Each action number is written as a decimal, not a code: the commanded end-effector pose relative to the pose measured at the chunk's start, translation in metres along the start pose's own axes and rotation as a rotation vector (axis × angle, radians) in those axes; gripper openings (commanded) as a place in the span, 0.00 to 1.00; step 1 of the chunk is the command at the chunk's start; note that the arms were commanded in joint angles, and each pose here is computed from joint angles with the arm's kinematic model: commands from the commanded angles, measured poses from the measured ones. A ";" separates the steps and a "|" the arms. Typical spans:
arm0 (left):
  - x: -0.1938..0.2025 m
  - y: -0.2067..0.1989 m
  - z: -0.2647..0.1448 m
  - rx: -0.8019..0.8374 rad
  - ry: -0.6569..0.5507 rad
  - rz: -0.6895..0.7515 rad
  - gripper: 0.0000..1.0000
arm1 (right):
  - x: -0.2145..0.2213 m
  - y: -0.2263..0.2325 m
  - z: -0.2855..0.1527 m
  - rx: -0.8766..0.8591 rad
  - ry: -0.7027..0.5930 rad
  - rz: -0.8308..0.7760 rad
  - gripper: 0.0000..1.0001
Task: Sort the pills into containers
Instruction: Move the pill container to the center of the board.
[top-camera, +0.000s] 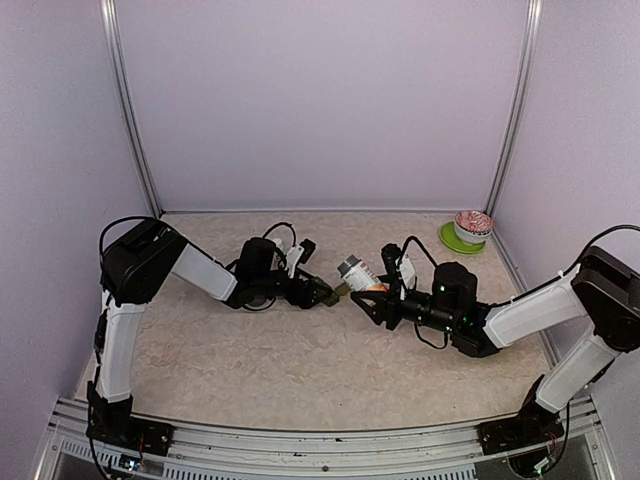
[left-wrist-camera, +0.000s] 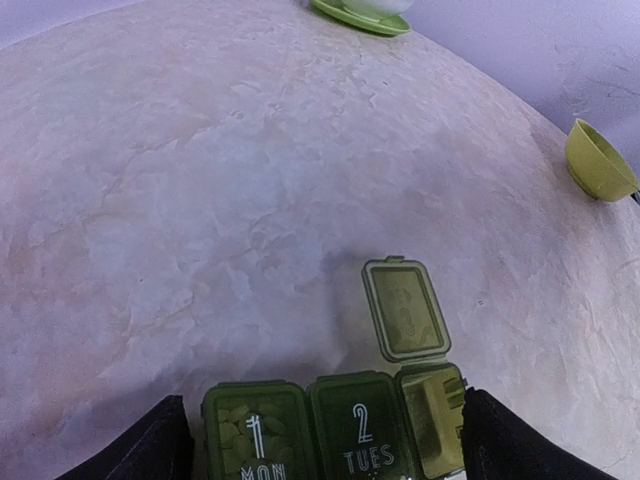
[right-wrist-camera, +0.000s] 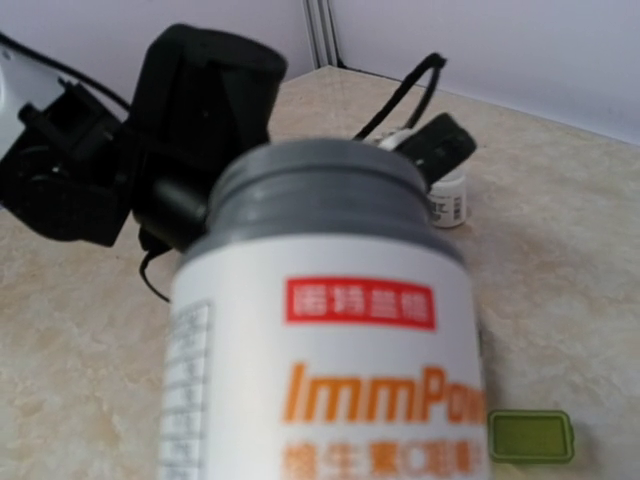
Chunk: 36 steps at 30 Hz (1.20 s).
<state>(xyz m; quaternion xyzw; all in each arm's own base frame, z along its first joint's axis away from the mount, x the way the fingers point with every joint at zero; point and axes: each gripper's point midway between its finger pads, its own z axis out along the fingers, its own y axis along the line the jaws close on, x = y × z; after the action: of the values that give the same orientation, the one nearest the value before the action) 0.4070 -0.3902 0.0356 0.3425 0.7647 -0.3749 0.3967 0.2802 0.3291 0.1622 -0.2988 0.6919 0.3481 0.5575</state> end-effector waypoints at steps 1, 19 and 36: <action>-0.004 0.004 -0.005 -0.034 -0.054 -0.011 0.90 | -0.009 -0.001 -0.006 -0.001 -0.023 -0.003 0.01; -0.006 0.009 0.007 -0.060 -0.041 -0.037 0.86 | -0.006 0.002 -0.001 -0.022 -0.014 0.004 0.01; -0.005 0.007 0.011 -0.105 -0.036 -0.011 0.82 | -0.003 0.001 -0.006 -0.018 -0.014 0.005 0.01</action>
<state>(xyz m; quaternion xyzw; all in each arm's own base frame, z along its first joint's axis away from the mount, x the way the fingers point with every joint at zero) 0.4194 -0.3972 0.0395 0.3053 0.7767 -0.3552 0.4212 0.2757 0.3296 0.1576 -0.3066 0.6952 0.3527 0.5461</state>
